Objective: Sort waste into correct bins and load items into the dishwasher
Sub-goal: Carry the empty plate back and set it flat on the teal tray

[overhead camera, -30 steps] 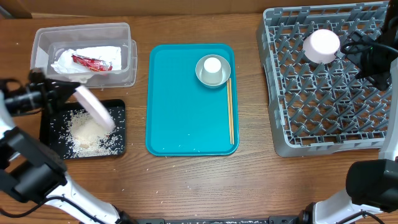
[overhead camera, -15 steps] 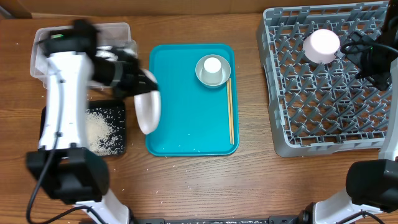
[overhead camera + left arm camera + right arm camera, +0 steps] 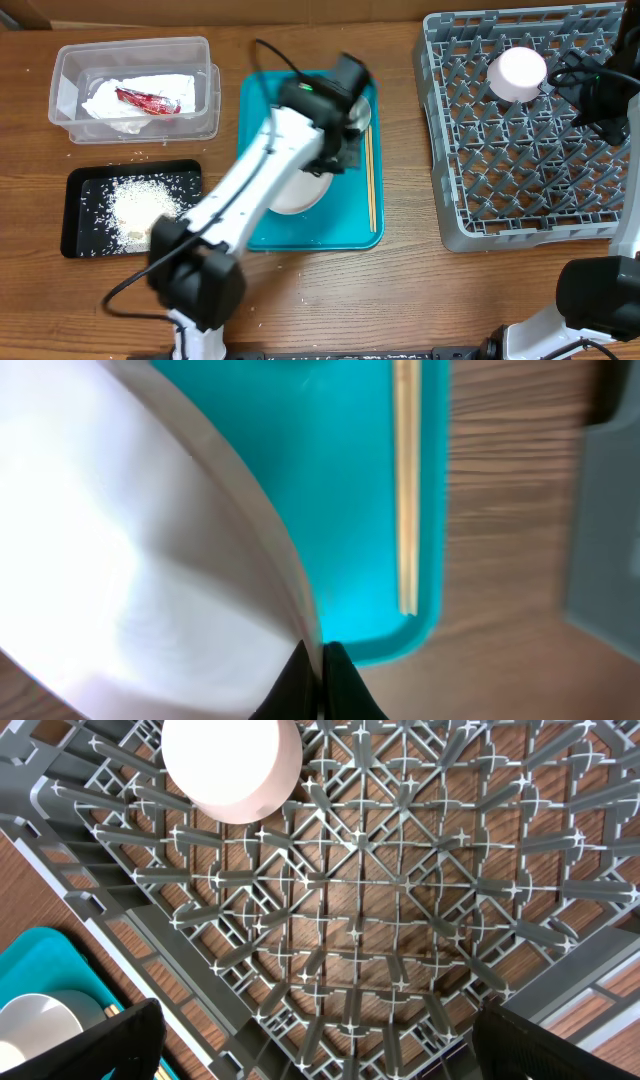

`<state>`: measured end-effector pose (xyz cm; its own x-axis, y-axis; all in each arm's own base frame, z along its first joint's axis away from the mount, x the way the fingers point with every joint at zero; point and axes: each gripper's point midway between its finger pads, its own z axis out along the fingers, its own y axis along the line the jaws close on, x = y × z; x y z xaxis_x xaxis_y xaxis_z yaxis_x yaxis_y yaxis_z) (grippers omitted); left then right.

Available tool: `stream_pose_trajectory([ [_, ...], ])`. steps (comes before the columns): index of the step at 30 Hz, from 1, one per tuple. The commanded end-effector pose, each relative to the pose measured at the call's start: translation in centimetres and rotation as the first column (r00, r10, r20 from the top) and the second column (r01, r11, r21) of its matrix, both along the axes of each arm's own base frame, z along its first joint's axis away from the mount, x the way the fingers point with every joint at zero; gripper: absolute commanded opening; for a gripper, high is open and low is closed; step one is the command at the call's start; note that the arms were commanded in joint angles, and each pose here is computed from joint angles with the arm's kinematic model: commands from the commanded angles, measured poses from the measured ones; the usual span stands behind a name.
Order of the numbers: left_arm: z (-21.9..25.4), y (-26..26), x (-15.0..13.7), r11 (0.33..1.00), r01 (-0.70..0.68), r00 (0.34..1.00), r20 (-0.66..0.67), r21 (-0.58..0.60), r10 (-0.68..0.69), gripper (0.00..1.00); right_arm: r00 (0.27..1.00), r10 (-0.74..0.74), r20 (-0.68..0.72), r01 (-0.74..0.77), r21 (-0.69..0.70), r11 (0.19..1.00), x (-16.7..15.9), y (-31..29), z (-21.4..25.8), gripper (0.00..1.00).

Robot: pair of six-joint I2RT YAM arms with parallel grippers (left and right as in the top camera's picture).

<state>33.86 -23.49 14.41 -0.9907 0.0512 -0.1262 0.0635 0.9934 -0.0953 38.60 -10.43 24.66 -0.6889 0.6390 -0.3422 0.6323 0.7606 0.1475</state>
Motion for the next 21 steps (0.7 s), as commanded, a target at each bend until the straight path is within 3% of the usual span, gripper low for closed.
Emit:
stream_pose_trajectory([
  [1,-3.3,0.8,0.7,0.982,-0.08,0.997,0.025,0.172,0.077,0.04,0.999,-0.004,0.033,0.004,-0.018,1.0,0.1,-0.3,1.1,1.0],
  [8,-7.9,0.0,-0.6,0.975,-0.065,0.991,-0.099,0.215,0.088,0.04,0.999,-0.004,0.032,0.004,-0.018,1.0,0.1,-0.2,1.1,1.0],
  [13,-8.9,0.1,-0.5,0.972,-0.064,0.989,-0.114,0.224,0.091,0.06,0.999,-0.004,0.032,0.004,-0.018,1.0,0.1,-0.2,1.1,1.0],
  [14,-8.9,-0.1,-0.4,0.973,-0.064,0.99,-0.108,0.22,0.09,0.15,0.999,-0.004,0.032,0.004,-0.018,1.0,0.1,-0.2,1.1,1.0],
  [15,-8.9,-0.2,-0.2,0.974,-0.065,0.991,-0.103,0.215,0.089,0.39,0.999,-0.004,0.032,0.004,-0.018,1.0,0.1,-0.2,1.1,1.0],
  [16,-8.9,-0.3,-0.1,0.976,-0.059,0.992,-0.099,0.211,0.082,0.57,0.999,-0.004,0.032,0.004,-0.018,1.0,0.1,-0.2,1.1,1.0],
  [18,-8.9,-0.3,0.1,0.977,-0.047,0.993,-0.095,0.207,0.068,0.64,0.999,-0.004,0.032,0.004,-0.018,1.0,0.1,-0.2,1.1,1.0],
  [21,-8.4,-0.1,0.4,0.979,-0.031,0.994,-0.095,0.203,0.051,0.63,0.999,-0.004,0.032,0.004,-0.018,1.0,0.1,-0.2,1.1,1.0],
])
